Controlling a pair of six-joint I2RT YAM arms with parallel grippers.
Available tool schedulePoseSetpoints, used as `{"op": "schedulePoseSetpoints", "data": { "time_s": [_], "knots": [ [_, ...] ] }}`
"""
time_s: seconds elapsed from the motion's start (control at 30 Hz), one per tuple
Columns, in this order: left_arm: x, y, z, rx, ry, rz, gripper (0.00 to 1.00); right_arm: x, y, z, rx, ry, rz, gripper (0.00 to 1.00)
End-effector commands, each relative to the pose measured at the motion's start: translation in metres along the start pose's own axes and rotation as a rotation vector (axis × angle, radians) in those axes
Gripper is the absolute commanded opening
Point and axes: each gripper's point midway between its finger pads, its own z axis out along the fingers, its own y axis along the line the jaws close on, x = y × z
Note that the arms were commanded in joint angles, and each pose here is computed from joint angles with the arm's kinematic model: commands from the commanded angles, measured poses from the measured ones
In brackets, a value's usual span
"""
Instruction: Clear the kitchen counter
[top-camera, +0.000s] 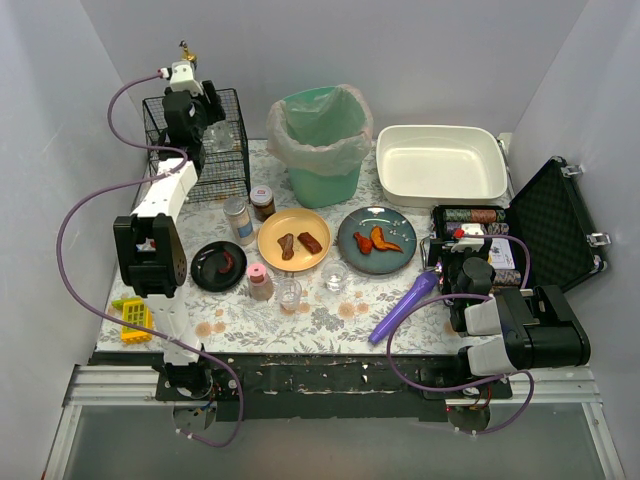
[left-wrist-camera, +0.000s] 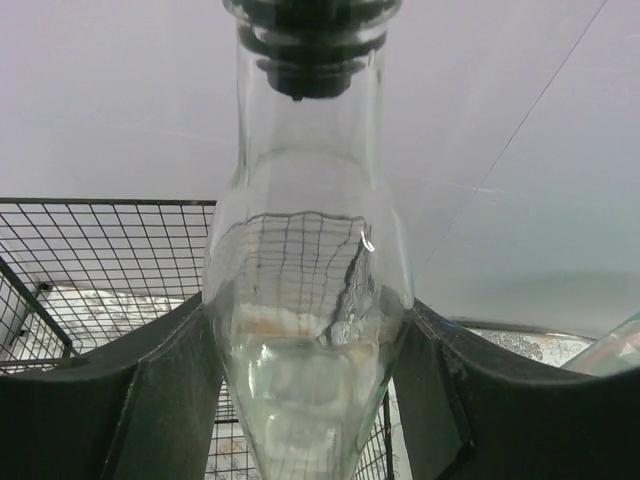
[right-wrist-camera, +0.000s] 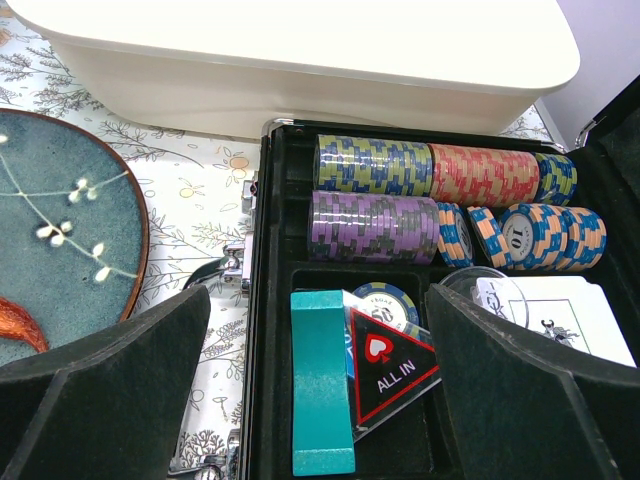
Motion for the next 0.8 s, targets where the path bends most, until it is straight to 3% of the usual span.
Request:
{"op": "schedulePoseSetpoints", "data": {
  "time_s": [0.0,0.43,0.67,0.77],
  "knots": [
    [-0.042,-0.010,-0.010,0.059,-0.156,0.034,0.00,-0.014,-0.003,0.002,0.015,-0.057,-0.005,0.98],
    [0.002,-0.007,-0.020,0.086,-0.128,0.078,0.00,-0.014,-0.003,0.002,0.017,-0.058,-0.005,0.98],
    [0.035,-0.007,-0.021,0.105,-0.069,0.075,0.15,-0.014,-0.002,0.002,0.015,-0.059,-0.005,0.98],
    [0.044,-0.007,-0.021,0.110,-0.054,0.075,0.40,-0.014,-0.002,0.002,0.015,-0.057,-0.005,0.98]
  ]
}}
